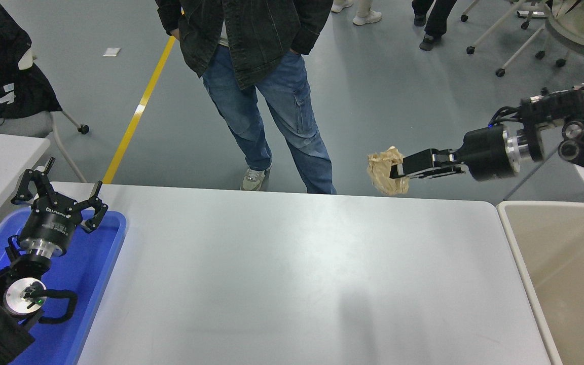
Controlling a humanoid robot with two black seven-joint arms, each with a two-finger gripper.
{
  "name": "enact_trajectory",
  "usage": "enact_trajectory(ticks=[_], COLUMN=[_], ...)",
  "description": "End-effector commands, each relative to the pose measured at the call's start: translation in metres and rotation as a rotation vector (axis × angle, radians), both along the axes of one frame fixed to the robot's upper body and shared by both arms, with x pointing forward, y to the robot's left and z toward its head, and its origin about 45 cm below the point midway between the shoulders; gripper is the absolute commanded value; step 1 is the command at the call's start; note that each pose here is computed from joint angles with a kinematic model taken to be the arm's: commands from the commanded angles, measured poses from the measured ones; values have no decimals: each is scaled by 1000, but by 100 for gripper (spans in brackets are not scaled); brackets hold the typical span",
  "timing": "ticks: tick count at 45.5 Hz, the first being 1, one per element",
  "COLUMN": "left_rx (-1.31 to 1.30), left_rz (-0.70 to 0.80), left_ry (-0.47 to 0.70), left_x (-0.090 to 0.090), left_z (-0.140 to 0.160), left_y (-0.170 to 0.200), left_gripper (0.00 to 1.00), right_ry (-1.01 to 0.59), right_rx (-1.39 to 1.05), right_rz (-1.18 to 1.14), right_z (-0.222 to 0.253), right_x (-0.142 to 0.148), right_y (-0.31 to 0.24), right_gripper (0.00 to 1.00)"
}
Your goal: Clean the table surface
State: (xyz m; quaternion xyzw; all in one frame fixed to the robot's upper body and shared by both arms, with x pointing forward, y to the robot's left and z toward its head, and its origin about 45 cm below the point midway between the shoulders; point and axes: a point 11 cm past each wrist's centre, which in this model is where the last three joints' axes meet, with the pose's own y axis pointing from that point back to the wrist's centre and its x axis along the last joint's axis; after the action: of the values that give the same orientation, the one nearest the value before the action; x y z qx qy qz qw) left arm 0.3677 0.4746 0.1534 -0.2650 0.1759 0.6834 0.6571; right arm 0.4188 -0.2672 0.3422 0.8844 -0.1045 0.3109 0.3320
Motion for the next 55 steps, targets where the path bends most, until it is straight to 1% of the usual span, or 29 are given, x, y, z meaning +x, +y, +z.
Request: enact_trajectory(ticks=[1, 6, 12, 17, 18, 19, 22, 29, 34, 43, 45, 55], left_rx=[0, 0, 0, 0, 0, 0, 0, 0, 0, 0, 0, 0], left_rz=[0, 0, 0, 0, 0, 0, 0, 0, 0, 0, 0, 0], left_ry=[0, 0, 0, 0, 0, 0, 0, 0, 0, 0, 0, 0], left_x=[0, 0, 0, 0, 0, 0, 0, 0, 0, 0, 0, 0], left_z=[0, 0, 0, 0, 0, 0, 0, 0, 0, 0, 0, 0], left_y=[0, 0, 0, 0, 0, 0, 0, 0, 0, 0, 0, 0], left_gripper=[100, 100, 100, 100, 100, 100, 100, 100, 100, 100, 100, 100], right_ry=[-31, -21, -50, -56, -61, -67, -77, -116, -140, -183, -180, -141], right_rx=[73, 108, 127, 160, 159, 163, 166, 135, 109, 35, -11, -143], right_rz=[-129, -226, -361, -506, -539, -613, -705, -904, -1023, -1202, -1268, -1499], right_z=[24, 17, 16, 9, 7, 3, -5, -20, -32, -46, -54, -84], right_x=[9, 16, 28, 31, 31, 30, 27, 15, 0, -27, -37, -68], right_y=[-37, -62, -100, -142, -152, -175, -202, -260, -294, -337, -349, -381], right_gripper=[0, 0, 0, 0, 0, 0, 0, 0, 0, 0, 0, 0])
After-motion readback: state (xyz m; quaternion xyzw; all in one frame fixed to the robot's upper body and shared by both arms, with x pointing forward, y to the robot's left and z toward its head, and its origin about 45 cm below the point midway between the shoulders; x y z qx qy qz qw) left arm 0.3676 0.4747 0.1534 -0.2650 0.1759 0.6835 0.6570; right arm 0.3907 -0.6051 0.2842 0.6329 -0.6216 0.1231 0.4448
